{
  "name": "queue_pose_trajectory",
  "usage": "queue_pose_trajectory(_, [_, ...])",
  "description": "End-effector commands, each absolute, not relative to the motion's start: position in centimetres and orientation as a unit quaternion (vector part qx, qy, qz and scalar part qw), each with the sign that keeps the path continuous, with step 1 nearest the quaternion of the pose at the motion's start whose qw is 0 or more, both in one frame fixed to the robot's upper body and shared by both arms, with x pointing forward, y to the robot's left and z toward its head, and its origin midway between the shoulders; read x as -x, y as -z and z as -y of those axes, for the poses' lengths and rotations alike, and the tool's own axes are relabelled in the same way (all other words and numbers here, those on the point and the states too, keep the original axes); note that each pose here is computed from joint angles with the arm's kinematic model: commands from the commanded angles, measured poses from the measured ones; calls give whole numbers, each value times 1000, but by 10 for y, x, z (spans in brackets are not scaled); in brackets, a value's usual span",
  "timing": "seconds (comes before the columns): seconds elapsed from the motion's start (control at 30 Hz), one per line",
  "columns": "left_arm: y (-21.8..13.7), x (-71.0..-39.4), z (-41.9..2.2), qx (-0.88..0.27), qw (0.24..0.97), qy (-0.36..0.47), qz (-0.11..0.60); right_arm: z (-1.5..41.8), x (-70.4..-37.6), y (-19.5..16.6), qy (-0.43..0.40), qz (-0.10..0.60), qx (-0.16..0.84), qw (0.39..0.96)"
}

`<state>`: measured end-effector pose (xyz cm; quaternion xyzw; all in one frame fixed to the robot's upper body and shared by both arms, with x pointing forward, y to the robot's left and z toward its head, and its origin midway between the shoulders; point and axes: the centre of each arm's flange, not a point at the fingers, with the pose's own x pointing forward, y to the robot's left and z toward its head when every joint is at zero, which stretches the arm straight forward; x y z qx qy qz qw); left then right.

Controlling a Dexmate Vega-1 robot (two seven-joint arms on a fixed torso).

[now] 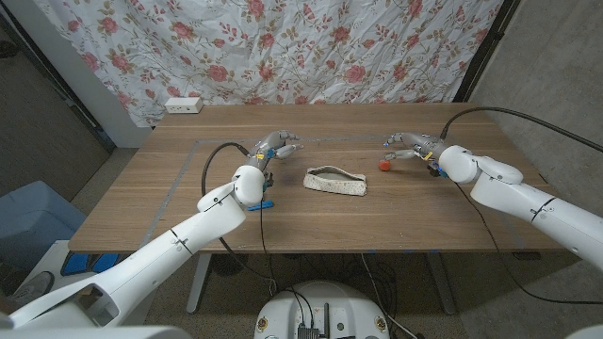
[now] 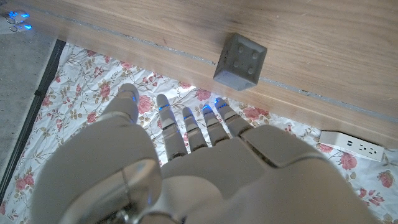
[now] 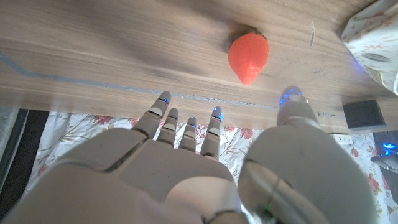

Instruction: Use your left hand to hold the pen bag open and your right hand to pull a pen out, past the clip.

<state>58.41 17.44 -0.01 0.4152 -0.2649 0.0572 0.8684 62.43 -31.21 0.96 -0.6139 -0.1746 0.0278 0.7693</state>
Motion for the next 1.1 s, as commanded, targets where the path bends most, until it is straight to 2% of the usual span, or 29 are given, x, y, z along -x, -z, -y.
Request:
queue_pose_trajectory(0.03, [3,-590,-188,-371,888,-59,266,325,-629,-4,-38,221,526,820])
queue_pose_trajectory(0.6, [6,-599,-216,-315,904,-54,283,335,-640,0,-36,259,399,879])
queue_pose_trajectory(1.1, [12,-613,-250,-269,916,-46,295,333,-650,-1,-48,246,303,919])
